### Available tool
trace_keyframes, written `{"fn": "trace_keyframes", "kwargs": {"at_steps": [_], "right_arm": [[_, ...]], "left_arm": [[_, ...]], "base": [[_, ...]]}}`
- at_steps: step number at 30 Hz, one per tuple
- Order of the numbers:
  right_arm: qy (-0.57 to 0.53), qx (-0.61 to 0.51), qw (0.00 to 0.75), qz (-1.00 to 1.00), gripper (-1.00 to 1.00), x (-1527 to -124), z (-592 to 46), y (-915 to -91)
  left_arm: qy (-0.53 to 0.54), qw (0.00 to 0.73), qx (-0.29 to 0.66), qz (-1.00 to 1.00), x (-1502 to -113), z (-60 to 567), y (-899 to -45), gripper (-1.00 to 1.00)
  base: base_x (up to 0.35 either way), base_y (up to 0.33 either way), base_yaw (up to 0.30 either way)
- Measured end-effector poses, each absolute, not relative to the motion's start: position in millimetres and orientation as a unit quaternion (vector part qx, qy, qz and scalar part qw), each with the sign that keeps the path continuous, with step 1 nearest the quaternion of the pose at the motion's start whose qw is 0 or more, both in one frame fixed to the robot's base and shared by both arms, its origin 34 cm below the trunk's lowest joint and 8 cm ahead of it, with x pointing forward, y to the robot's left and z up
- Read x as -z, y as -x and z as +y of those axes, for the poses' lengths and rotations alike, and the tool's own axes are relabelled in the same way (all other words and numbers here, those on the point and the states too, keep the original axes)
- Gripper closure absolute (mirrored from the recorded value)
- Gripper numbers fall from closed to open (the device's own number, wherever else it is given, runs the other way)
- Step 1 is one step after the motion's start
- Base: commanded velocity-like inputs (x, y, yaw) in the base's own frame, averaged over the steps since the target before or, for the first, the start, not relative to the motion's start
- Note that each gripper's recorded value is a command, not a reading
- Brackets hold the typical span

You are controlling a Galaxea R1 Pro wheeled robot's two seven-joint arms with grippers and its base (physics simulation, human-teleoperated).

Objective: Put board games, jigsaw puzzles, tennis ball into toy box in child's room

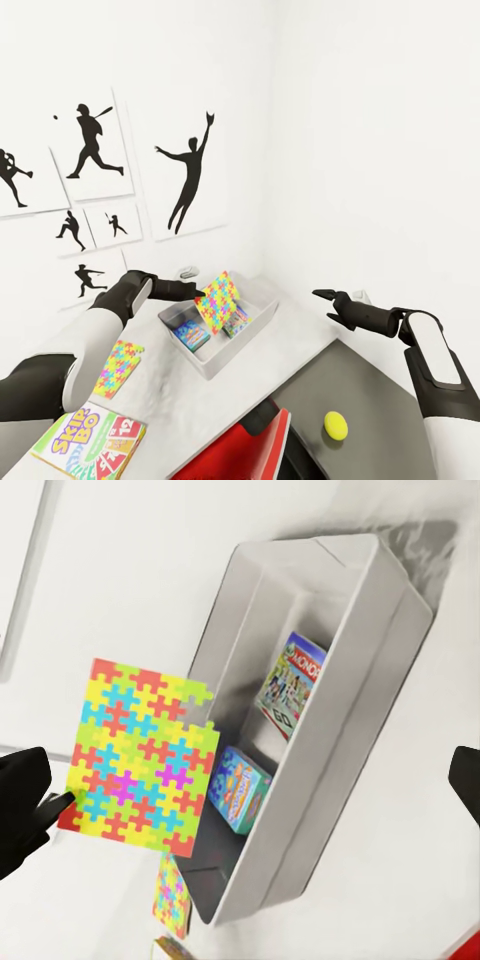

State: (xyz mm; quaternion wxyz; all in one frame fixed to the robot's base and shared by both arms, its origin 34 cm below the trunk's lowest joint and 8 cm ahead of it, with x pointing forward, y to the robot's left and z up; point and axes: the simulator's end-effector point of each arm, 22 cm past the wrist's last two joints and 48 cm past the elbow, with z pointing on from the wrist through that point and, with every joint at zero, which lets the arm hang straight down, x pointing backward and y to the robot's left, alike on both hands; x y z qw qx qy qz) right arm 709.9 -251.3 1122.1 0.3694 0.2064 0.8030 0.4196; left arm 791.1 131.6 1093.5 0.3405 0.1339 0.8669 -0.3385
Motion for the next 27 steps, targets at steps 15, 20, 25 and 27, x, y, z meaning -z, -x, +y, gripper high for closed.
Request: {"fn": "trace_keyframes", "kwargs": {"at_steps": [15, 20, 25, 27], "right_arm": [[-0.212, -0.417, 0.359, 0.808, -1.0, -1106.9, -251.0, -713.0], [-0.213, -0.416, 0.356, 0.809, -1.0, -1102.0, -251.2, -713.9], [-0.215, -0.415, 0.352, 0.811, -1.0, -1097.1, -250.7, -714.8], [-0.216, -0.415, 0.351, 0.811, -1.0, -1095.1, -250.7, -715.2]], "left_arm": [[-0.116, 0.337, 0.341, 0.87, -1080.2, 147.7, -797.2, 1.0], [-0.112, 0.333, 0.337, 0.873, -1073.5, 153.6, -798.5, 1.0], [-0.116, 0.328, 0.331, 0.877, -1065.4, 154.3, -798.5, 1.0], [-0.114, 0.327, 0.332, 0.877, -1064.0, 154.7, -799.2, 1.0]], "base": [[0.0, 0.0, 0.0], [0.0, 0.0, 0.0], [0.0, 0.0, 0.0], [0.0, 0.0, 0.0]]}}
